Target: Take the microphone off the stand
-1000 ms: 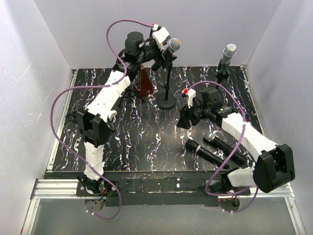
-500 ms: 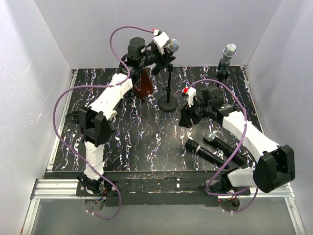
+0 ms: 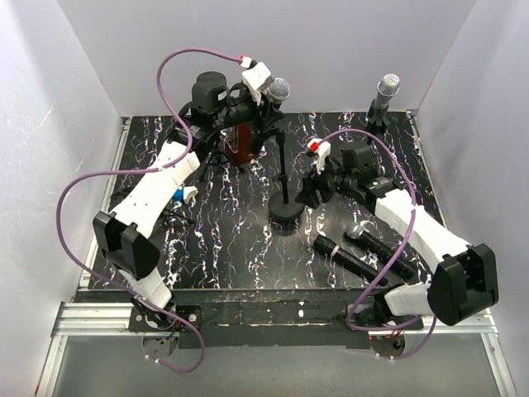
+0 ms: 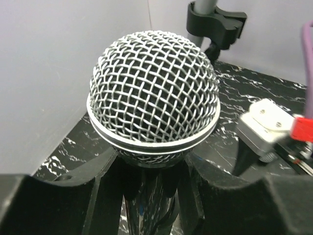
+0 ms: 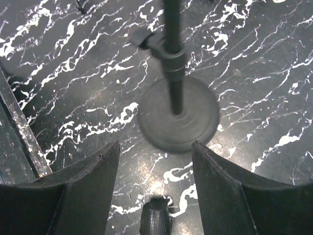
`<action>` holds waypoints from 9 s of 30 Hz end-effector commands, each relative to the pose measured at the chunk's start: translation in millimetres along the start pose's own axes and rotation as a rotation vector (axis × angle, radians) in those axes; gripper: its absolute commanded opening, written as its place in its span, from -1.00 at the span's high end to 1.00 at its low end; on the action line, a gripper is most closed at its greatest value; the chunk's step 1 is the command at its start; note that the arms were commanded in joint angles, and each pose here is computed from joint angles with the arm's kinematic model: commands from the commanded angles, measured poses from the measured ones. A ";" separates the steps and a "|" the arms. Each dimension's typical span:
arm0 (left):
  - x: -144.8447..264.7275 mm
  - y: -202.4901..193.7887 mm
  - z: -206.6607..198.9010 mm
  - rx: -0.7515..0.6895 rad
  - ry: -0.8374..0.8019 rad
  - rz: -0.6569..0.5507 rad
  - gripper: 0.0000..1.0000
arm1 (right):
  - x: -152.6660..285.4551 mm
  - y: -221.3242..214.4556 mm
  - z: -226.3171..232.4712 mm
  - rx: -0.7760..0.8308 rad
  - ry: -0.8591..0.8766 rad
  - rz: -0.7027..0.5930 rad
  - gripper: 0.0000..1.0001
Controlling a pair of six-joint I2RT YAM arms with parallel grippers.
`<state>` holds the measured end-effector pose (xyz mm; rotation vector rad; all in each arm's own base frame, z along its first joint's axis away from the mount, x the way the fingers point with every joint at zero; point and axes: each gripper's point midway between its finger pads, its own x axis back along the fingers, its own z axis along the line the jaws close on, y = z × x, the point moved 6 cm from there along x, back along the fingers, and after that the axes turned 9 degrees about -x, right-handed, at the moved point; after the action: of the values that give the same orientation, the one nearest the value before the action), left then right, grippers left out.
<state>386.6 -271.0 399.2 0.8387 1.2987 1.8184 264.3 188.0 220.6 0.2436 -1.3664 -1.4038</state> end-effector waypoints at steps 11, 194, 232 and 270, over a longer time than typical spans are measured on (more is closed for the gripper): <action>48.3 16.5 -29.0 -0.010 0.020 0.001 1.00 | -5.7 66.7 27.5 -0.003 0.251 -0.326 -0.38; 62.2 -27.5 -51.3 -0.644 -0.586 0.436 -0.76 | 121.0 -56.9 -5.6 0.281 -0.018 0.204 -0.92; 63.9 -48.3 -37.5 0.502 0.296 0.697 1.00 | -14.2 74.1 6.5 -0.365 0.135 -0.004 -0.85; 103.8 -51.3 4.5 -0.437 -0.455 0.213 -0.86 | -22.1 53.8 -11.0 -0.437 0.130 0.062 -0.86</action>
<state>344.5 -169.9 391.4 1.1660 0.9116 1.8287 317.5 216.1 232.3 -0.0685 -0.9169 -1.5604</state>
